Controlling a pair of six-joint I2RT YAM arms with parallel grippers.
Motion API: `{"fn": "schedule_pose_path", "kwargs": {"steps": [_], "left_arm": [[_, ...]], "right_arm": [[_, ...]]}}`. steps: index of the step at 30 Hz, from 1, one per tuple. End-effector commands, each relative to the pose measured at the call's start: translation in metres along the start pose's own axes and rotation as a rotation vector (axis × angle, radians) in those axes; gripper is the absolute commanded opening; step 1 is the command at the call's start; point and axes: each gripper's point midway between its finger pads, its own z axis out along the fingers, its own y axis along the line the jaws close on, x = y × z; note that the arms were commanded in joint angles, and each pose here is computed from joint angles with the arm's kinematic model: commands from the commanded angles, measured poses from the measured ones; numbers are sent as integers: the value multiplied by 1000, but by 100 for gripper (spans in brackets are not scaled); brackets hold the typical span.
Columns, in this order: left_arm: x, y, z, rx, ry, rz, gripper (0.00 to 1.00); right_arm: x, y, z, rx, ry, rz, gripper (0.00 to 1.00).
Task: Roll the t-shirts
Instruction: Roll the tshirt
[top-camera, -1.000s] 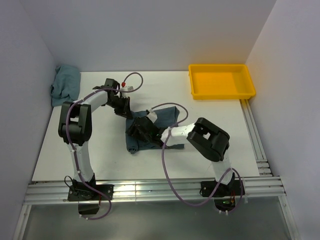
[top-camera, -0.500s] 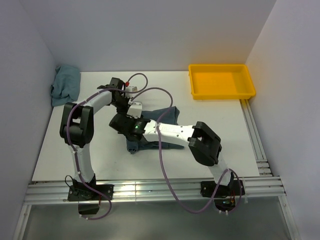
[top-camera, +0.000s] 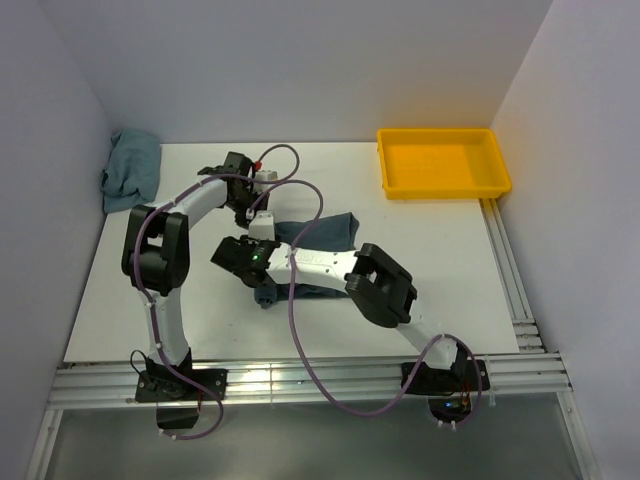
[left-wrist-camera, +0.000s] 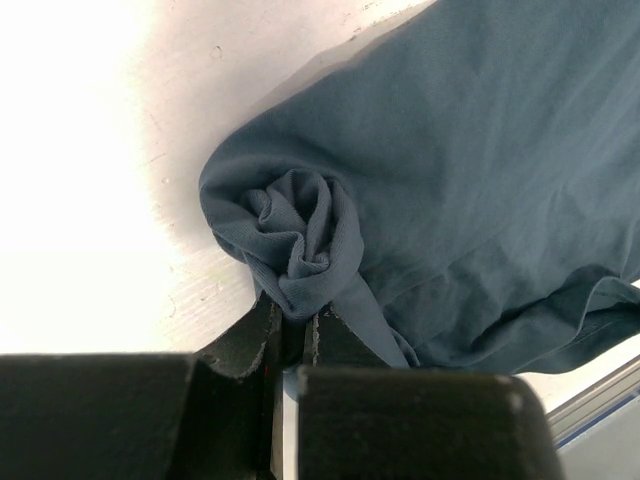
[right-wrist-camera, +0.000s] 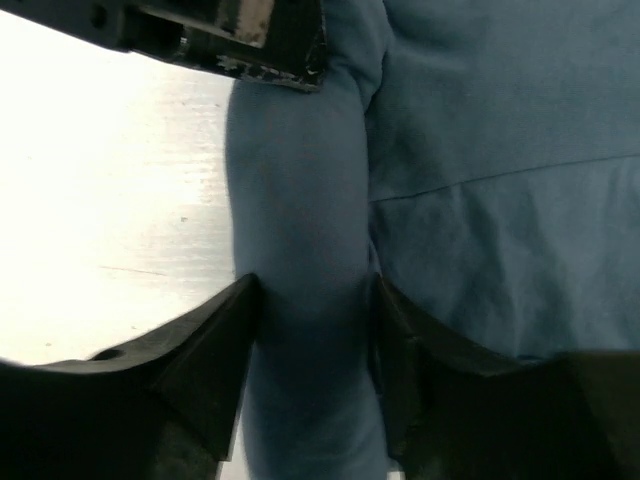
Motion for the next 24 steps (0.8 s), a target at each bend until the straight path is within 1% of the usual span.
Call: {"fn": "schedule_pose_path", "kwargs": {"steps": [1,4,5,6,8,9,10,11,12,13,14,15,16,17,18,19,20,21,22,24], "left_arm": [[-15,-6,-9,-6,-37,14,0],[-15,-7,-9,1,-38,19,0],[-15,-9,-9,9,-39,21,2],[-15,-10,-11,13,-44,25,6],[-18,-13,-12,27,-53,32,13],[-19,-14,-15,29,-58,35,15],[-21,-15,-16,33,-65,43,18],[-24,-16,-19,39,-77,47,26],[-27,-18,-23,50,-94,50,29],[-31,-17,-27,53,-109,49,30],[-36,-18,-33,58,-135,56,32],[-38,-21,-37,78,-147,57,34],[-40,-19,-41,93,-162,51,38],[-46,-19,-48,99,-190,54,46],[-45,-22,-51,133,-197,53,50],[-46,-17,-56,144,-212,43,54],[-47,-16,-60,149,-225,41,60],[-44,-14,-59,160,-230,70,62],[-42,-14,-62,193,-235,70,67],[-36,-14,-61,218,-239,90,70]], "right_arm": [[-14,-1,-3,26,-48,-8,54],[-6,-4,-1,13,-31,6,50],[-8,-1,-7,-17,-22,29,49],[0,-3,-3,-35,-14,42,47],[-7,-3,-9,-85,-12,89,46],[4,-4,-5,-112,11,105,45],[5,-5,-5,-128,18,121,42],[-1,-7,-7,-152,23,158,39],[8,-9,-4,-179,43,177,38],[3,-9,-8,-208,43,206,37],[1,-13,-5,-222,50,238,36],[11,-13,-3,-269,75,261,36],[6,-12,-8,-311,75,295,36],[3,-16,-5,-332,82,342,36],[14,-16,-4,-394,113,373,36],[10,-17,-7,-431,114,409,36],[22,-32,2,-424,143,444,36],[11,-27,0,-485,120,499,36],[12,-25,-3,-526,142,522,36],[11,-32,3,-564,144,590,36]]}}
